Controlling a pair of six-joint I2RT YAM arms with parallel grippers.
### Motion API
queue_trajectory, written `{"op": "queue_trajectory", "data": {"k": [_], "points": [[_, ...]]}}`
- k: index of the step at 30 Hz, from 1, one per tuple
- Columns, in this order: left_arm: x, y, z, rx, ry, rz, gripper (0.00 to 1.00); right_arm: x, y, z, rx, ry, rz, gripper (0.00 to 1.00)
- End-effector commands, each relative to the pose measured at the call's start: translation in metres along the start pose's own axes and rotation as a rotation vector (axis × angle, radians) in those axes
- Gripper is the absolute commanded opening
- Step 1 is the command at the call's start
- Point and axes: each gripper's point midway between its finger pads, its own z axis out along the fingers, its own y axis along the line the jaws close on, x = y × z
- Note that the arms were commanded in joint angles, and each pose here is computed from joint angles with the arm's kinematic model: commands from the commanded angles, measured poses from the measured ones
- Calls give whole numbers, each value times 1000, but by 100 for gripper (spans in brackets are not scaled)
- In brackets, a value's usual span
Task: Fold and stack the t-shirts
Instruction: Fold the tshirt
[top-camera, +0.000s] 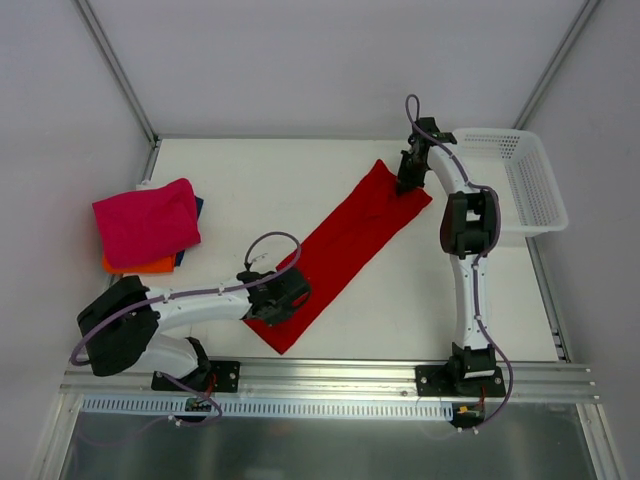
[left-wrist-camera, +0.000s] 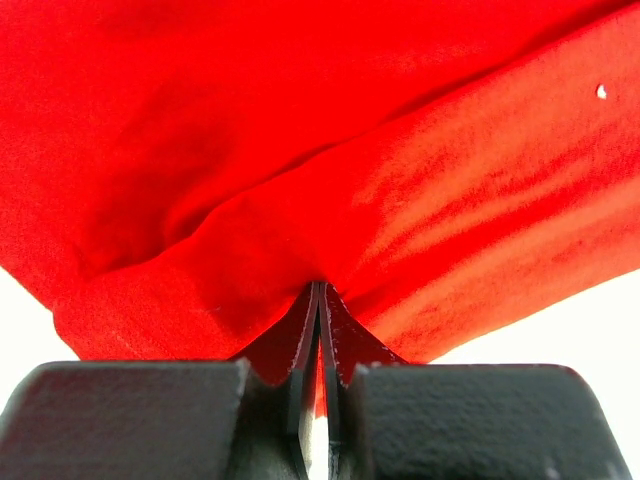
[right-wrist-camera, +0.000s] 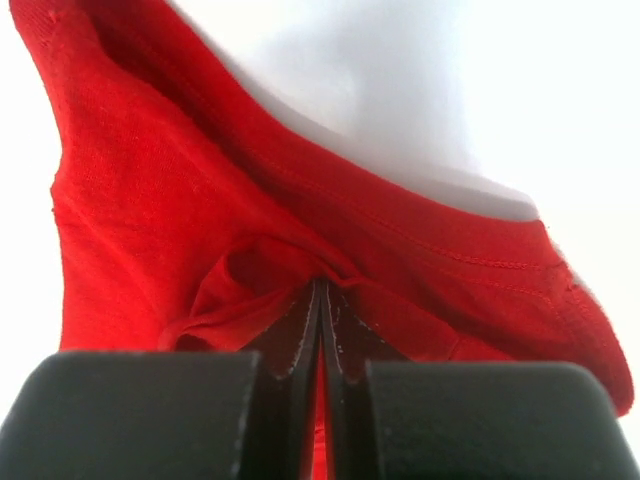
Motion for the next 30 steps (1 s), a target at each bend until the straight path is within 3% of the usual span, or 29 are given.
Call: {"op": "queue_trajectory", "data": {"k": [1, 11, 22, 30], "points": [[29, 7, -1, -76, 88, 17, 0, -10, 17, 1, -102, -12, -7, 3], [70, -89, -18, 42, 131, 183, 0, -37, 63, 20, -343, -72, 82, 8], [101, -150, -34, 144, 168, 284, 0, -52, 113, 37, -634, -78, 165, 12], [105, -199, -53, 256, 124, 378, 0, -45, 155, 33, -799, -49, 151, 14]]}}
